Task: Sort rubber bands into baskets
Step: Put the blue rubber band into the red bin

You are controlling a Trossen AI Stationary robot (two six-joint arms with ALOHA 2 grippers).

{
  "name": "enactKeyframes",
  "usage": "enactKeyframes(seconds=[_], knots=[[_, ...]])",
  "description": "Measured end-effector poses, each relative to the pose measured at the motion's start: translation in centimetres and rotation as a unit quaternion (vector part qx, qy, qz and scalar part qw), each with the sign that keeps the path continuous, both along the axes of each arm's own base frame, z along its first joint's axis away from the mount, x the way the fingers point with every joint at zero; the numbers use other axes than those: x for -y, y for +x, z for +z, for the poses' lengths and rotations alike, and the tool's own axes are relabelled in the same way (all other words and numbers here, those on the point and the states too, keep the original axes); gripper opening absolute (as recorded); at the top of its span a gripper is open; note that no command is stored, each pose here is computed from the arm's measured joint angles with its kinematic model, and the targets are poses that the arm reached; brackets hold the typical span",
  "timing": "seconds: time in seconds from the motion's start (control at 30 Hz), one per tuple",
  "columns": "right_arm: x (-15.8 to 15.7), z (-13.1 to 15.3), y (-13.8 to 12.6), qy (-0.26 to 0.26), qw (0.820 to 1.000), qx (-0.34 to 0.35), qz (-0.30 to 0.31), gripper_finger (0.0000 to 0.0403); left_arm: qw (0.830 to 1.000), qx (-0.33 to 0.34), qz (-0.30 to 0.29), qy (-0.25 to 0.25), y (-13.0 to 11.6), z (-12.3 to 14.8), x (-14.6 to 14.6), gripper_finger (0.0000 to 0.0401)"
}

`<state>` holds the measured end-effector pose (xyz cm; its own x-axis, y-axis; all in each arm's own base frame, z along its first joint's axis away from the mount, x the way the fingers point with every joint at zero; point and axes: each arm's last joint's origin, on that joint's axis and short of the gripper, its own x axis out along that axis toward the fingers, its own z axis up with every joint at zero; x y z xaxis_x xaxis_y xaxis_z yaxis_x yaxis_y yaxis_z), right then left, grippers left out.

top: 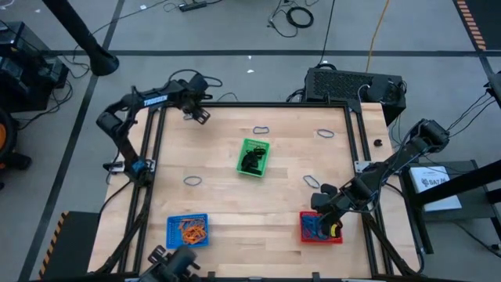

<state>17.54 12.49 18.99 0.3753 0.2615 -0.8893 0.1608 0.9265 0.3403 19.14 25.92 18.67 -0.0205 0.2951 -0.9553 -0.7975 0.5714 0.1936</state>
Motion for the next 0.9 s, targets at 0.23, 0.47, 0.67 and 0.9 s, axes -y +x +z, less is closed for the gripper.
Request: enactKeyframes(seconds=[0.23, 0.47, 0.67, 0.9], knots=[[0.0, 0.0, 0.0, 0.003, 1.000, -0.002, -0.005, 0.0203, 0.999, -0.026, -0.013, -0.033, 0.6, -3.3, -0.8, 0.0201], [0.0, 0.0, 0.0, 0.014, 1.000, -0.011, -0.014, 0.0203, 0.998, -0.034, -0.016, -0.058, 0.9, -4.8, -1.0, 0.0201], [0.0, 0.0, 0.0, 0.008, 1.000, -0.006, 0.002, 0.0203, 0.997, -0.040, -0.019, -0.059, 0.9, -5.0, -1.0, 0.0175], [-0.1, 0.0, -0.1, 0.026, 0.999, -0.019, 0.002, 0.0203, 0.996, 0.000, -0.018, -0.091, 0.4, -5.1, -1.3, 0.0070]])
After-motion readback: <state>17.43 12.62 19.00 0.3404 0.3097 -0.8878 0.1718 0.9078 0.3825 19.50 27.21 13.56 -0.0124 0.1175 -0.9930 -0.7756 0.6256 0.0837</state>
